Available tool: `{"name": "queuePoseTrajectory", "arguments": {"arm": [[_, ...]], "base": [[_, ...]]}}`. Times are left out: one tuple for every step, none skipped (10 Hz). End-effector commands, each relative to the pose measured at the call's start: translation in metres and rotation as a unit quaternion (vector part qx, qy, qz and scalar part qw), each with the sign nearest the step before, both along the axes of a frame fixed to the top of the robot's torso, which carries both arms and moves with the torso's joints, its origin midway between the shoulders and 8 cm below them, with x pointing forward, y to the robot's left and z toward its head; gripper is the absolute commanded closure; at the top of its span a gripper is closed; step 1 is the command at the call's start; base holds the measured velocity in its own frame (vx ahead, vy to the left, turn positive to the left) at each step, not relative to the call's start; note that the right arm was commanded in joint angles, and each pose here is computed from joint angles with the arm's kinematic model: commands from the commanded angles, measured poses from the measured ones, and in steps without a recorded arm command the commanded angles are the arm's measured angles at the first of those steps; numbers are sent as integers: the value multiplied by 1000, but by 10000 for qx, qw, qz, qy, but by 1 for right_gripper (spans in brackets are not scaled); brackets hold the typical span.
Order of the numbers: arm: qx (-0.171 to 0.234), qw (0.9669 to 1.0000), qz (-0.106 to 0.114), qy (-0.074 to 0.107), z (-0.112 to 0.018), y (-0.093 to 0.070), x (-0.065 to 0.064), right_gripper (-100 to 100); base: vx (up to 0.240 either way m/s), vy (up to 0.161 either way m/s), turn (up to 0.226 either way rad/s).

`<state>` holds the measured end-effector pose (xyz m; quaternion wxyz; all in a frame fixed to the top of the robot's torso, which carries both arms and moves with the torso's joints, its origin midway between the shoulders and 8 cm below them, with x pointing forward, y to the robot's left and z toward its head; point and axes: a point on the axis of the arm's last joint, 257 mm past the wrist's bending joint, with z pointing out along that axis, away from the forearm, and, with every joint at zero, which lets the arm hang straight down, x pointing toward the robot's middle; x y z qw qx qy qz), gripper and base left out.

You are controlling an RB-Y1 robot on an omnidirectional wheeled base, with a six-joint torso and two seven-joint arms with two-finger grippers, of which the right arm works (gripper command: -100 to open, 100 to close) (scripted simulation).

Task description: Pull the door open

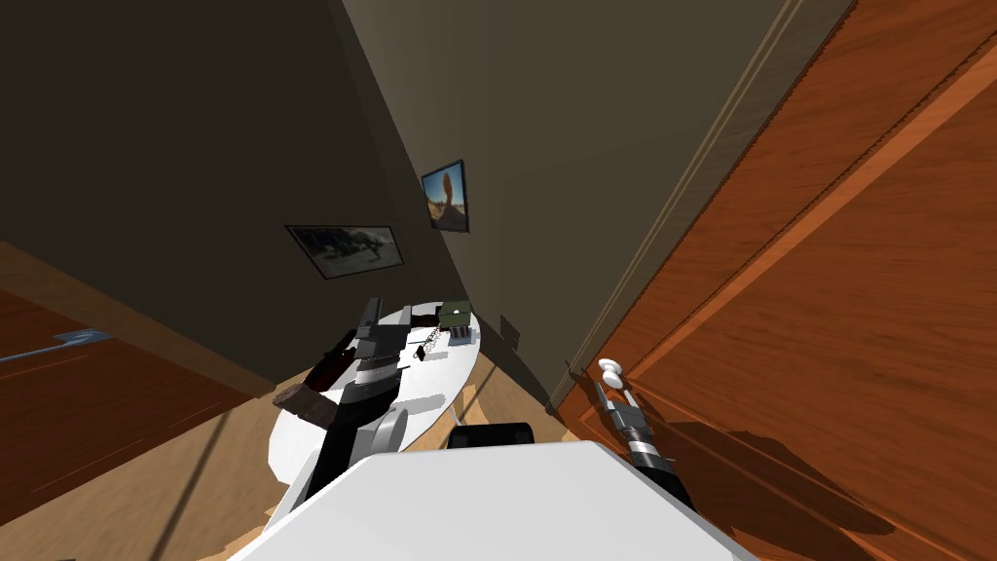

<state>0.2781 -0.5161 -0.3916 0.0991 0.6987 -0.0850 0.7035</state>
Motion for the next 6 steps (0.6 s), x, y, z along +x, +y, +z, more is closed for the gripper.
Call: {"name": "queuePoseTrajectory", "arguments": {"arm": [[0, 10000, 0, 0, 0, 0, 0, -100], [0, 10000, 0, 0, 0, 0, 0, -100], [-11, 9999, 155, -5, 0, 6, -3, -100], [-11, 9999, 155, -5, 0, 6, -3, -100], [-11, 9999, 155, -5, 0, 6, -3, -100], [-11, 9999, 155, -5, 0, 6, -3, -100]], "base": [[-3, 4, -11], [0, 0, 0], [-3, 5, -14], [0, 0, 0], [0, 0, 0], [8, -12, 34]]}}
